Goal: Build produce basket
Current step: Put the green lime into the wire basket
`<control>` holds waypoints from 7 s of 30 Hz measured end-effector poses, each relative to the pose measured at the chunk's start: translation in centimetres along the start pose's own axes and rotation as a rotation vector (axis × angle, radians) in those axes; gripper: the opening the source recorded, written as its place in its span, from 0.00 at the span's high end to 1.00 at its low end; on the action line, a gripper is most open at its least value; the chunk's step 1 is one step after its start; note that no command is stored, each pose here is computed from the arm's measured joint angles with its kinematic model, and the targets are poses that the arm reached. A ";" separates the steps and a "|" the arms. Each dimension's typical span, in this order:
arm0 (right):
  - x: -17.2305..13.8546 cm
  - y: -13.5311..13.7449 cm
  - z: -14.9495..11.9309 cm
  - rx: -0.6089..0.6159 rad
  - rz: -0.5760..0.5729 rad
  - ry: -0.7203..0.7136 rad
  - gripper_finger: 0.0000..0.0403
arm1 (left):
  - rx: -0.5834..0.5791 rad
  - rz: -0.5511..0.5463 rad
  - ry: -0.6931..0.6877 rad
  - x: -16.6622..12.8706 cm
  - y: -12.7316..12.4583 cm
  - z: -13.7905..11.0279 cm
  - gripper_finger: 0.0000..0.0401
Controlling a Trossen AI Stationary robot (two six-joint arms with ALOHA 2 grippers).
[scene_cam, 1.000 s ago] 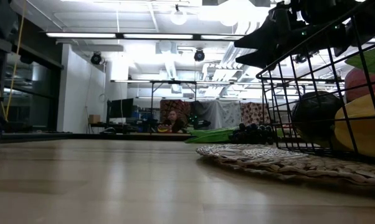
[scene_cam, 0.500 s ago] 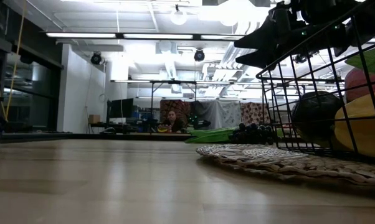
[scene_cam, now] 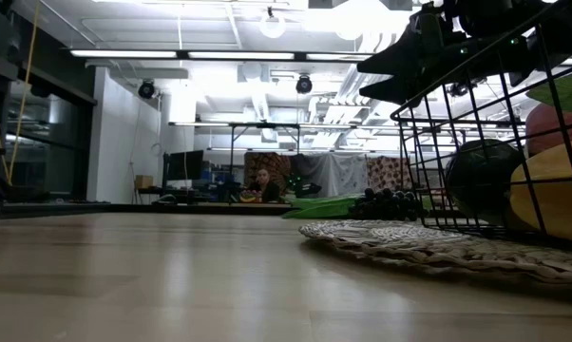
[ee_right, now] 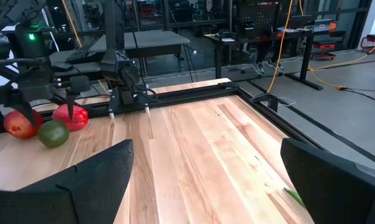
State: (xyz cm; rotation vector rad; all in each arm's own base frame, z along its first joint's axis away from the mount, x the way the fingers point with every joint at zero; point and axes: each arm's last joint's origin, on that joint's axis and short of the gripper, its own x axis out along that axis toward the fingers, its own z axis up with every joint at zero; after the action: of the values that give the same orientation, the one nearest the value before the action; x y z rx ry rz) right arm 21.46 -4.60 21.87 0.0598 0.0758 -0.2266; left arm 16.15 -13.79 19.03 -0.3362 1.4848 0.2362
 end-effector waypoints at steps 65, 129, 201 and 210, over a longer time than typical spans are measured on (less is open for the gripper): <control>0.0 0.0 -0.2 0.000 -0.002 0.022 0.02 | 0.278 0.037 -1.235 -4.2 9.8 11.5 0.32; 14.4 4.8 0.7 -0.078 0.385 0.080 0.02 | 0.100 -0.029 -1.288 -0.4 12.0 15.5 0.31; -0.2 2.4 1.4 -0.097 0.186 -0.174 0.35 | 0.171 -0.066 -1.538 -4.4 14.5 5.0 0.09; -0.8 3.3 1.6 0.129 0.525 -0.003 0.35 | 0.156 -0.049 -1.538 -4.4 14.6 5.1 0.09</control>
State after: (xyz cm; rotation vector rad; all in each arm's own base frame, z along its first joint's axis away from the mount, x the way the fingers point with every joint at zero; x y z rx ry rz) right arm 21.56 -1.33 23.70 0.2043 0.0403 0.2931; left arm 15.30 1.85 22.56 0.0029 -0.0284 0.2382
